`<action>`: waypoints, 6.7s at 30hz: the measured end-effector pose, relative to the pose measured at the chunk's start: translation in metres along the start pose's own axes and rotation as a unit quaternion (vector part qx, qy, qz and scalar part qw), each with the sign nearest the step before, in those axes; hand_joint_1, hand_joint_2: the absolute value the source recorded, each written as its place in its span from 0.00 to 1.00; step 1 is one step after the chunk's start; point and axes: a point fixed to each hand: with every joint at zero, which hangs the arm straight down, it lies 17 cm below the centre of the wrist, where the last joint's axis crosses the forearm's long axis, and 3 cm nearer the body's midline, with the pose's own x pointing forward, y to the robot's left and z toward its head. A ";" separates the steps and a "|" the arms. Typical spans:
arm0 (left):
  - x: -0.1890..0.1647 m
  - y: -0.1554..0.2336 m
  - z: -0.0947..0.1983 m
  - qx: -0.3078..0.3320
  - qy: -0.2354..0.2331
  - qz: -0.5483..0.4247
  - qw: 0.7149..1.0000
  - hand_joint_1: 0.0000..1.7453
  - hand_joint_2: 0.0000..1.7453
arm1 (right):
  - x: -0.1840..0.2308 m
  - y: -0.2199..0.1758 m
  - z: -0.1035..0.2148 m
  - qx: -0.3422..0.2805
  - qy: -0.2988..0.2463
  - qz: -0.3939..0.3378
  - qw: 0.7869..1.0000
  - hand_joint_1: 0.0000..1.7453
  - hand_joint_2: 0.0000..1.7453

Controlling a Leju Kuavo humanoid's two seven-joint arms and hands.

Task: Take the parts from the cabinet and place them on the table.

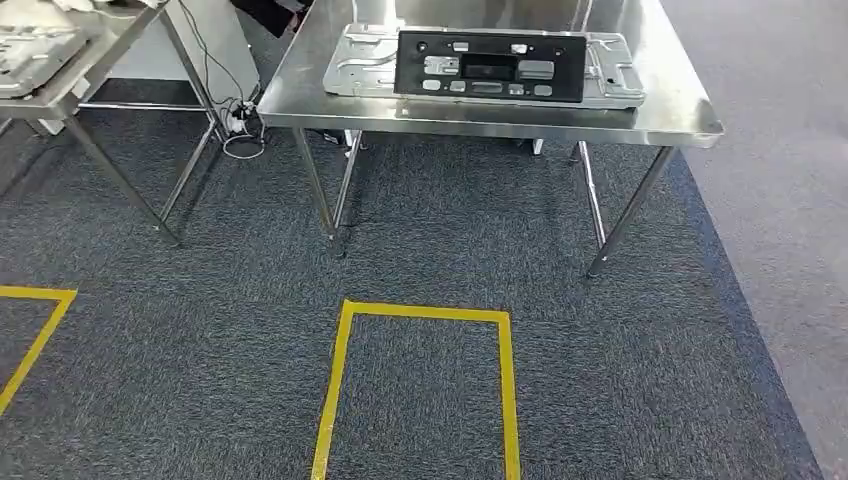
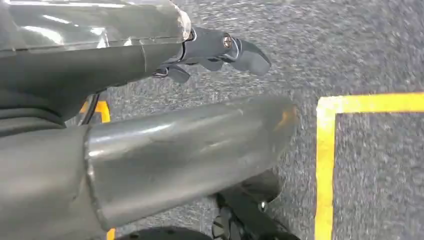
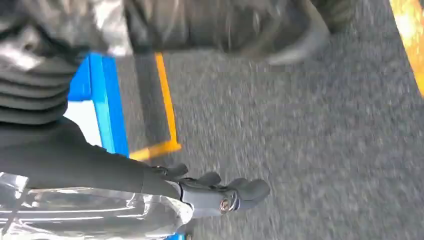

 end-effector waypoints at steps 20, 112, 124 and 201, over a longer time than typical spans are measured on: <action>-0.006 -0.003 0.003 0.006 0.010 0.007 1.000 0.00 0.00 | -0.015 0.018 0.005 0.036 0.030 0.004 0.999 0.00 0.00; -0.011 -0.006 0.004 -0.004 0.019 0.034 0.999 0.00 0.00 | -0.016 0.030 0.009 0.052 0.032 0.064 0.996 0.00 0.00; -0.011 -0.008 0.004 -0.008 0.024 0.024 0.999 0.00 0.00 | -0.021 0.030 0.009 0.069 0.038 0.060 0.995 0.00 0.00; -0.011 -0.013 0.005 -0.004 0.030 0.026 0.999 0.00 0.00 | -0.017 0.023 0.004 0.084 0.034 0.078 0.993 0.00 0.00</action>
